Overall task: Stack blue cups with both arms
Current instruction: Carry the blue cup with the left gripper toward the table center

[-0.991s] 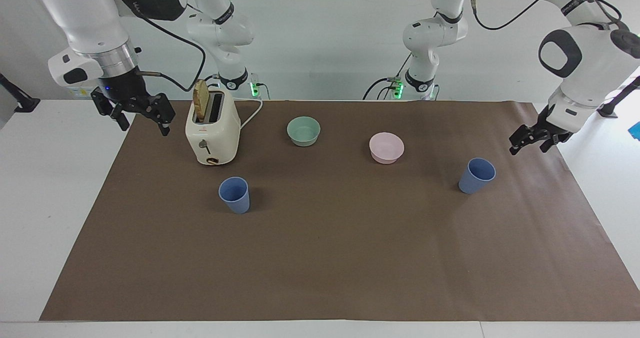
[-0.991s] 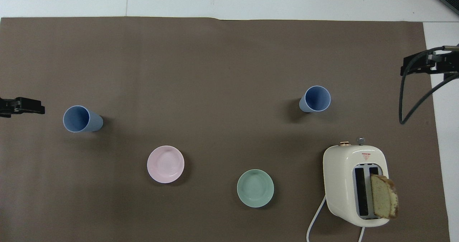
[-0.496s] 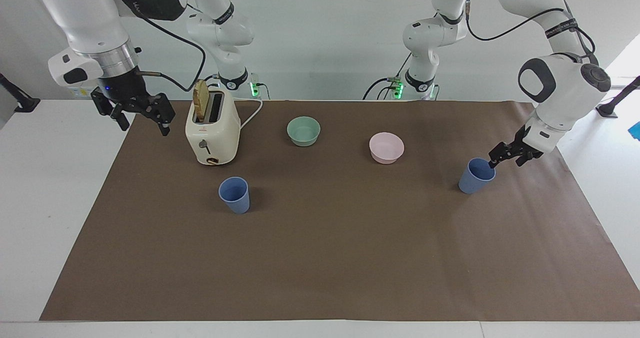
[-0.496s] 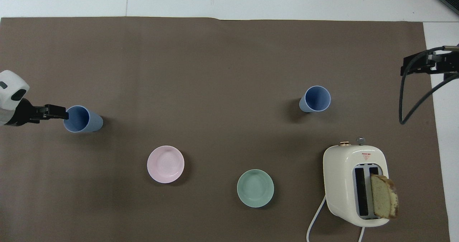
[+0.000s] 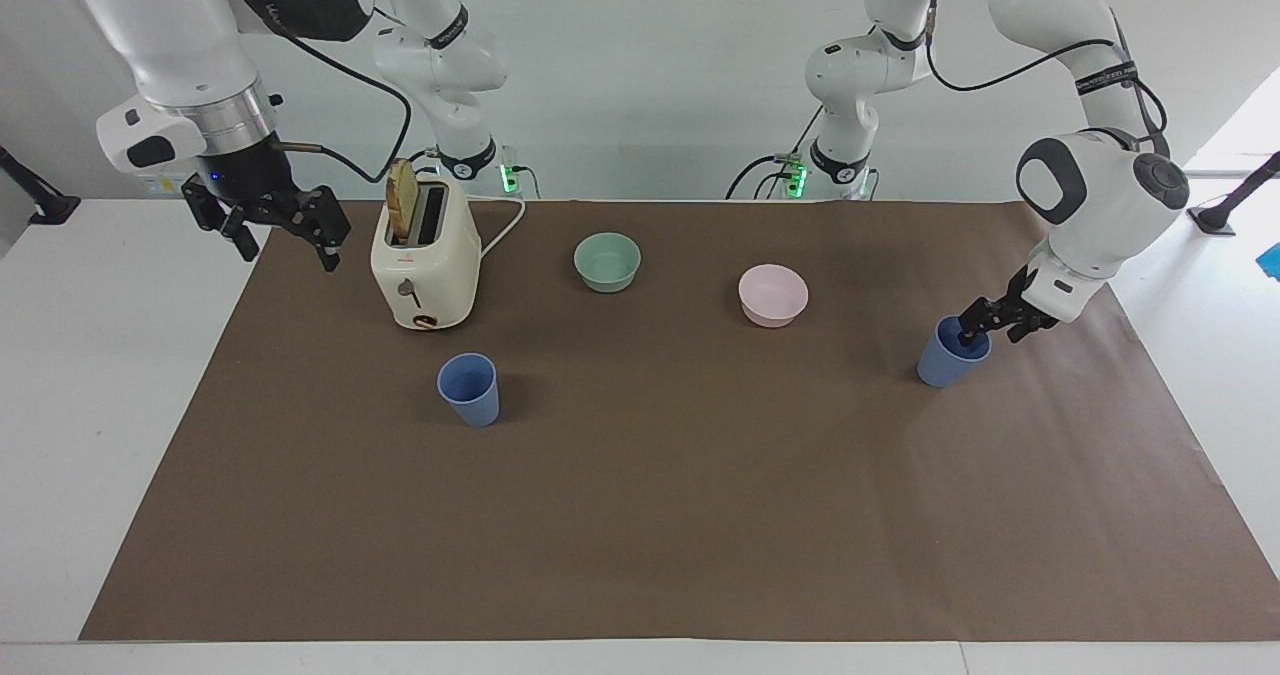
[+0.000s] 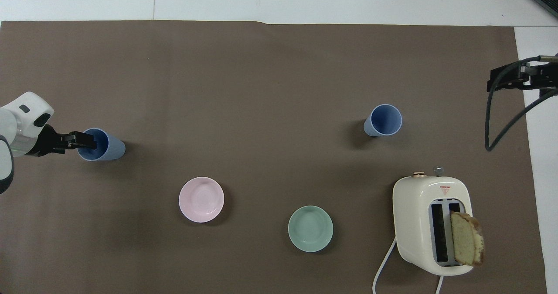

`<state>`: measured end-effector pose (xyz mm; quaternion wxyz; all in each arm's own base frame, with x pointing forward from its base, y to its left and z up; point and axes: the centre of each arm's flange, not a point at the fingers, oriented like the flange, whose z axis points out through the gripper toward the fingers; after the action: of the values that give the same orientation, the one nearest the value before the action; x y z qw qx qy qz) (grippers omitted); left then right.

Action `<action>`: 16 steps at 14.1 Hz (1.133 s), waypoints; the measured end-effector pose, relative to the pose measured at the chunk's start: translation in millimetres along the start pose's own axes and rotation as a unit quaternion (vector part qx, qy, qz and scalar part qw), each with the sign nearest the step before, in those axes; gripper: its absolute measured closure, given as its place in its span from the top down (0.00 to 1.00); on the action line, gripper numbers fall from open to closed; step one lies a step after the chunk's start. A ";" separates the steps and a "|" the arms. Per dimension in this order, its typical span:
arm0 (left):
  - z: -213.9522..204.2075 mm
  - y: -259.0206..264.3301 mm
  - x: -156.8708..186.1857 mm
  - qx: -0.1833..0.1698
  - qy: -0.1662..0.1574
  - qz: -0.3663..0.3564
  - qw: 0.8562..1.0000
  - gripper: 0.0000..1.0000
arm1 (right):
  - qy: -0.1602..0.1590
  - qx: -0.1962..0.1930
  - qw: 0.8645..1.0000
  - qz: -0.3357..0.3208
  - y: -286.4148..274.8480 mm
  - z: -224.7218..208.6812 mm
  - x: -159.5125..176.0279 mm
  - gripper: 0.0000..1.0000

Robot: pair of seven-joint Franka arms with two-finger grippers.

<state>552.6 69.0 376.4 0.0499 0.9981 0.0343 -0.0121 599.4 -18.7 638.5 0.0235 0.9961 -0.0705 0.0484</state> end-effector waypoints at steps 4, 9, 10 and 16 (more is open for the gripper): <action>0.8 10.4 0.7 0.000 0.000 0.000 1.000 0.47 | 0.000 0.000 1.000 0.000 0.0 0.0 0.0 1.00; -15.4 12.5 12.6 -0.003 0.017 0.000 1.000 0.04 | 0.000 0.000 1.000 0.000 0.0 0.0 0.0 1.00; -28.7 15.9 20.7 -0.006 0.022 0.002 1.000 0.04 | 0.000 0.000 1.000 0.000 0.0 0.0 0.0 1.00; -102.9 106.0 39.0 -0.027 0.028 -0.040 0.998 0.04 | 0.000 0.000 1.000 0.000 0.0 0.0 0.0 1.00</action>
<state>601.0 -23.3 488.2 0.0751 0.9942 0.0760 0.0148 599.4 -18.7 638.5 0.0235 0.9961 -0.0705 0.0484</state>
